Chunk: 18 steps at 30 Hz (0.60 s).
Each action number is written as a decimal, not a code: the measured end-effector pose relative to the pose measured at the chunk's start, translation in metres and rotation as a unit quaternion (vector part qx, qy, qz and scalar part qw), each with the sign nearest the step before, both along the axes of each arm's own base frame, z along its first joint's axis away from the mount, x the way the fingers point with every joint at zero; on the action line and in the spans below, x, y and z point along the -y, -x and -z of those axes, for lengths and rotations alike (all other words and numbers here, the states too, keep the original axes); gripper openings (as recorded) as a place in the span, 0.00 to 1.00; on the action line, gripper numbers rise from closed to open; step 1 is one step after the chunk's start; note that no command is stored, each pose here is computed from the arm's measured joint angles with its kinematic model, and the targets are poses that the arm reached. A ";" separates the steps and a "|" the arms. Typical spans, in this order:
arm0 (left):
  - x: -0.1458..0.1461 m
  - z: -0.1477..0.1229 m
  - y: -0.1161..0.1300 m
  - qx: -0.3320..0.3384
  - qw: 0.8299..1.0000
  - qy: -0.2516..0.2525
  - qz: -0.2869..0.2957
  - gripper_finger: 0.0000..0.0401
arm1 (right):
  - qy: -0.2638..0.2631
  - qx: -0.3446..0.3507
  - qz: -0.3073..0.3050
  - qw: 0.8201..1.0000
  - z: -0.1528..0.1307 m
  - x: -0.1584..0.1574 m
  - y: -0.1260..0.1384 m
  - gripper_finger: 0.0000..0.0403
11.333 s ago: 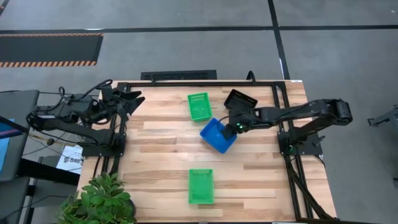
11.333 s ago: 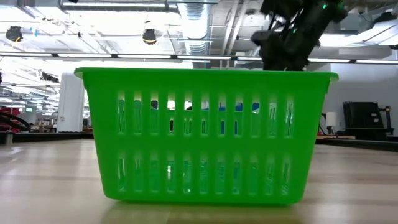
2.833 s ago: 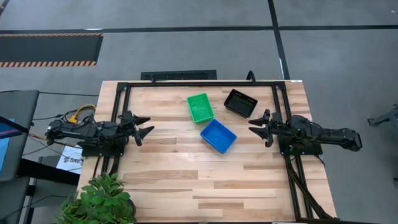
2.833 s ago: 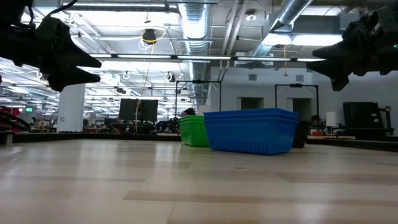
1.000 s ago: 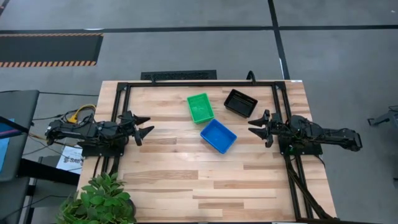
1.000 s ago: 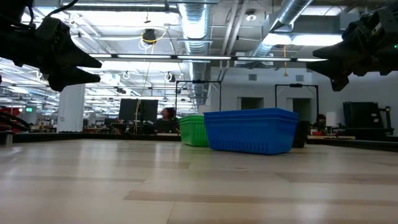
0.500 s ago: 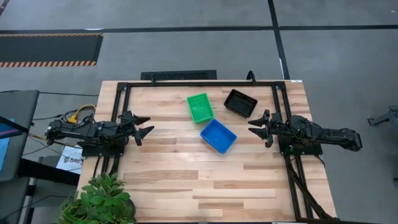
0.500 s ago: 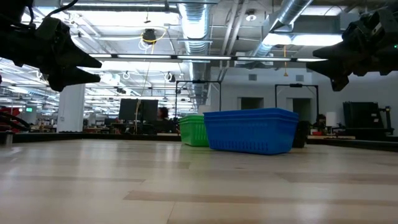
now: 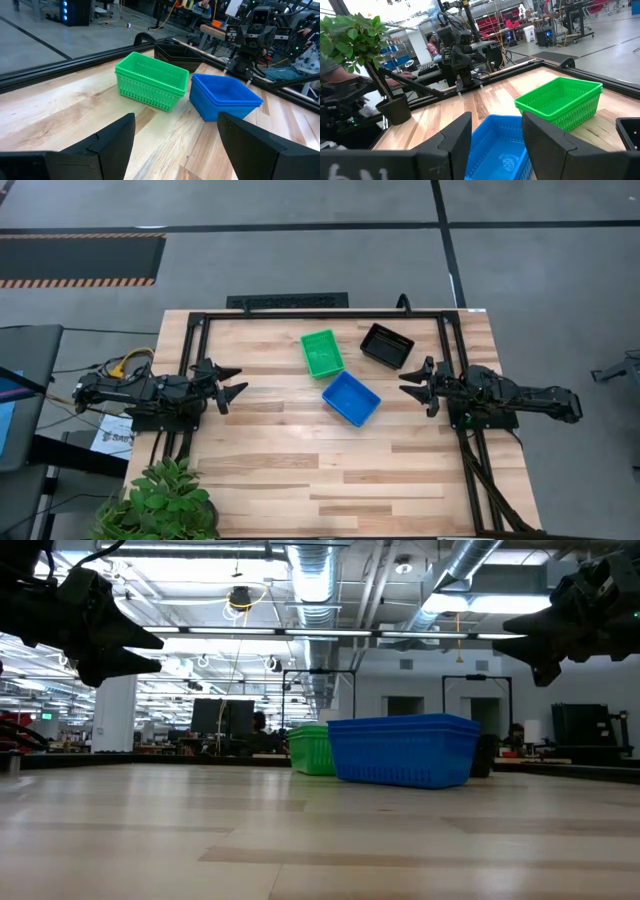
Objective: Stack baskets by color
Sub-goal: Return to Home Position
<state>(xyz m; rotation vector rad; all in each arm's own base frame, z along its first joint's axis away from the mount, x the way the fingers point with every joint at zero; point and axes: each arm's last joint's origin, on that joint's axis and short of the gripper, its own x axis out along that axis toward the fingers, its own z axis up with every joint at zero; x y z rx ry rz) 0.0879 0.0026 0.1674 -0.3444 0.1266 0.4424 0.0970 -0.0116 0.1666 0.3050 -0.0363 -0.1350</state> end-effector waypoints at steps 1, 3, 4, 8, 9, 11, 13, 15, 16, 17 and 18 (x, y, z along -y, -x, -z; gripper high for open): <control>0.000 0.000 0.000 0.000 1.000 0.000 0.000 0.67 | 0.000 0.000 0.000 1.000 0.000 0.000 0.000 0.48; 0.000 0.000 0.000 0.000 1.000 0.000 0.000 0.67 | 0.000 0.000 0.000 1.000 0.000 0.000 0.000 0.48; 0.000 0.000 0.000 0.000 1.000 0.000 0.000 0.67 | 0.000 0.000 0.000 1.000 0.000 0.000 0.000 0.49; 0.000 0.000 0.000 0.000 1.000 0.000 0.000 0.67 | 0.000 0.000 0.000 1.000 0.000 0.000 0.000 0.49; 0.000 0.000 0.000 0.000 1.000 0.000 0.000 0.67 | 0.000 0.000 0.000 1.000 0.000 0.000 0.000 0.49; 0.000 0.000 0.000 0.000 1.000 0.000 0.000 0.67 | 0.000 0.000 0.000 1.000 0.000 0.000 0.000 0.49; 0.000 0.000 0.000 0.000 1.000 0.000 0.000 0.67 | 0.000 0.000 0.000 1.000 0.000 0.000 0.000 0.48; 0.000 0.000 0.000 0.000 1.000 0.000 0.000 0.67 | 0.000 0.000 0.000 1.000 0.000 0.000 0.000 0.48; 0.000 0.000 0.000 0.000 1.000 0.000 0.000 0.67 | 0.000 0.000 0.000 1.000 0.000 0.000 0.000 0.48; 0.000 0.000 0.000 0.000 1.000 0.000 0.000 0.67 | 0.000 0.000 0.000 1.000 0.000 0.000 0.000 0.48; 0.000 0.000 0.000 0.000 1.000 0.000 0.000 0.67 | 0.000 0.000 0.000 1.000 0.000 0.000 0.000 0.48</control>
